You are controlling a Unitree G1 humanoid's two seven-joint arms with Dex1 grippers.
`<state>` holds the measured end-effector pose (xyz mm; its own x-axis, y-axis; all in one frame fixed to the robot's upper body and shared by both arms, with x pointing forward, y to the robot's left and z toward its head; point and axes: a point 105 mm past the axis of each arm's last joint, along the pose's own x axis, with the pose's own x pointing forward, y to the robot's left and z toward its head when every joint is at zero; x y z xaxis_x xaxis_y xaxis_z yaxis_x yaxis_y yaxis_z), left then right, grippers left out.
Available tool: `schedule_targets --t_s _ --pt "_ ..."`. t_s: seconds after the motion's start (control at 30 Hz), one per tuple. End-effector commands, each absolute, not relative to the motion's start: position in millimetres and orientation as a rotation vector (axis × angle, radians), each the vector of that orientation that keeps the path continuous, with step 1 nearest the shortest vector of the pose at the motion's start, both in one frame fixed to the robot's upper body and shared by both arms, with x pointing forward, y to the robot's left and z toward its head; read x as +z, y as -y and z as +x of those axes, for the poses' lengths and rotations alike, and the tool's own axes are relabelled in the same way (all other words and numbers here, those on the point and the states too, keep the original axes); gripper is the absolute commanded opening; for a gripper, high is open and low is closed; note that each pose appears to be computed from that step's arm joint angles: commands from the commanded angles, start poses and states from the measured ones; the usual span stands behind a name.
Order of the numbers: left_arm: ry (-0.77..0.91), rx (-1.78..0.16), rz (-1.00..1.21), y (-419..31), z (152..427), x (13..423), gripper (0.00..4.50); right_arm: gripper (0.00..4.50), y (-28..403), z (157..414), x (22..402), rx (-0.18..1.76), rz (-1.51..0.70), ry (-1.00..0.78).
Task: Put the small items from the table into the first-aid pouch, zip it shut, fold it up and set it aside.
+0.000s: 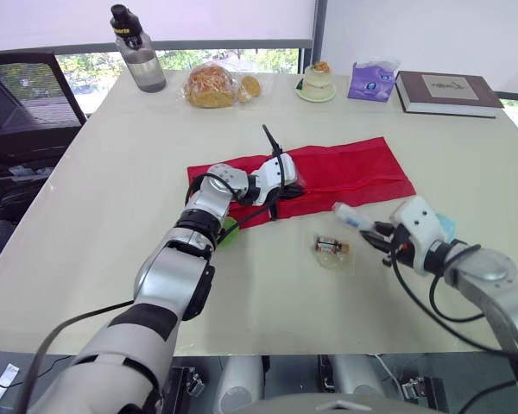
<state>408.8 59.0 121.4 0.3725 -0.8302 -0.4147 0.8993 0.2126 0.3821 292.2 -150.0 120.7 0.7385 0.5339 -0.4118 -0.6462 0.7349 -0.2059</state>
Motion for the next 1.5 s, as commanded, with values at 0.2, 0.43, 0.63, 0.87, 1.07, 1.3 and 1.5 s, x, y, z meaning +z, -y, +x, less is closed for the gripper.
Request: schedule_targets --t_s 0.2,0.43,0.63,0.87,1.07,1.3,1.5 --pt "-0.041 -1.251 0.590 -32.4 402.6 133.9 0.00 1.06 145.1 329.5 115.6 0.574 -0.397 -0.421" --pt "-0.024 -1.287 0.572 -20.5 395.7 134.0 0.00 1.06 126.7 338.0 117.2 0.597 -0.372 -0.445" --pt "-0.024 -1.306 0.569 -15.7 391.2 131.4 0.00 1.06 117.2 352.5 123.2 0.537 -0.316 -0.440" --pt "-0.027 -1.317 0.570 -13.1 389.4 130.0 0.00 1.06 106.0 370.6 133.6 0.465 -0.267 -0.399" --pt "-0.030 -1.295 0.569 -16.3 393.2 131.5 0.00 1.06 114.7 360.6 129.2 0.457 -0.268 -0.418" --pt "-0.029 -1.267 0.557 -19.2 397.8 134.6 0.00 1.06 127.4 344.8 129.9 0.459 -0.301 -0.432" --pt "-0.028 -1.264 0.553 -17.9 399.2 135.9 0.00 1.06 127.8 336.7 125.1 0.486 -0.342 -0.456"
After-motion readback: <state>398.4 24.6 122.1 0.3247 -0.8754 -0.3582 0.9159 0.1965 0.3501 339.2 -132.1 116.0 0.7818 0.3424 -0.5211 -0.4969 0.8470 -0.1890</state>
